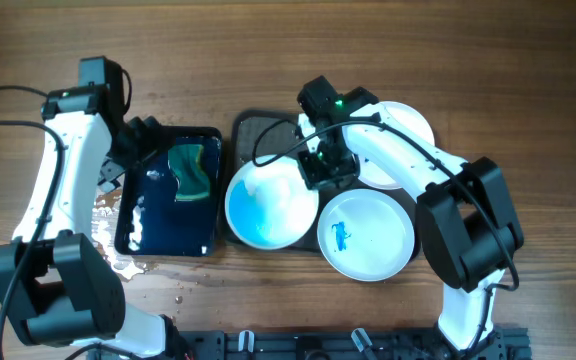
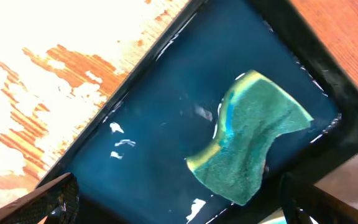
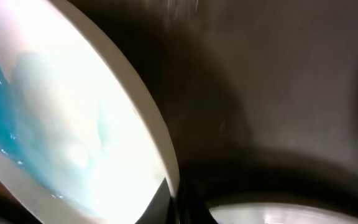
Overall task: Clean dirty plates on tray and stack at the side
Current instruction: 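Return the sponge to the basin and release it with left gripper, then lift the cleaned plate with the right gripper and carry it right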
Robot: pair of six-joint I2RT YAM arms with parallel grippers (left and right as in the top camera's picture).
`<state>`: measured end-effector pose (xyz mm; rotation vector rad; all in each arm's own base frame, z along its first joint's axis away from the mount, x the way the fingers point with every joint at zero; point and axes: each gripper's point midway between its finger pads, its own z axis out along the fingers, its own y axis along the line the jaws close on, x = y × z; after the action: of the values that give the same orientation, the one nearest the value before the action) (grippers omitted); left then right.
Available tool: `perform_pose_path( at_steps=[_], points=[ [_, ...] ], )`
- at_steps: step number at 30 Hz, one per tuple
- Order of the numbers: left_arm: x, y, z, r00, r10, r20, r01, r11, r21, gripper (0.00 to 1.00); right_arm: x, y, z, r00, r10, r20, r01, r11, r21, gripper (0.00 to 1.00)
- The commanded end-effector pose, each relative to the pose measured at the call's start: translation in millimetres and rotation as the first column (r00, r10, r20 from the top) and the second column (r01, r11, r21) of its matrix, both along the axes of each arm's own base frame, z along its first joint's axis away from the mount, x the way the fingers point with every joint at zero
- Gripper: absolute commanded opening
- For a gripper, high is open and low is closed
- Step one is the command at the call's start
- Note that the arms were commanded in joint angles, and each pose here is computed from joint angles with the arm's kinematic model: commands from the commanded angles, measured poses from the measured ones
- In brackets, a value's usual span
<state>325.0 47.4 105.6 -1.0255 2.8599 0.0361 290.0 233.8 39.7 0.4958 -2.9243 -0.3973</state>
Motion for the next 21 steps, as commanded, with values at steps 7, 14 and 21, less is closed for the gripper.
perform_pose_path(
  at_steps=[7, 14, 21],
  points=[
    [3, 5, 9, 1.000, -0.012, 0.027, 0.012, 1.000, 0.013, 1.00, -24, 1, 23, 0.995, 0.033, -0.098, -0.029, 0.999, 0.045, 0.05],
    [-3, 37, 9, 0.996, 0.086, 0.029, -0.086, 0.996, 0.020, 1.00, 11, 1, 74, 0.998, 0.028, 0.051, -0.028, 1.000, 0.000, 0.05],
    [-9, 60, 9, 0.984, 0.173, 0.040, -0.172, 0.985, -0.018, 1.00, 36, 16, 98, 0.985, 0.006, 0.170, -0.013, 0.999, 0.040, 0.05]
  ],
)
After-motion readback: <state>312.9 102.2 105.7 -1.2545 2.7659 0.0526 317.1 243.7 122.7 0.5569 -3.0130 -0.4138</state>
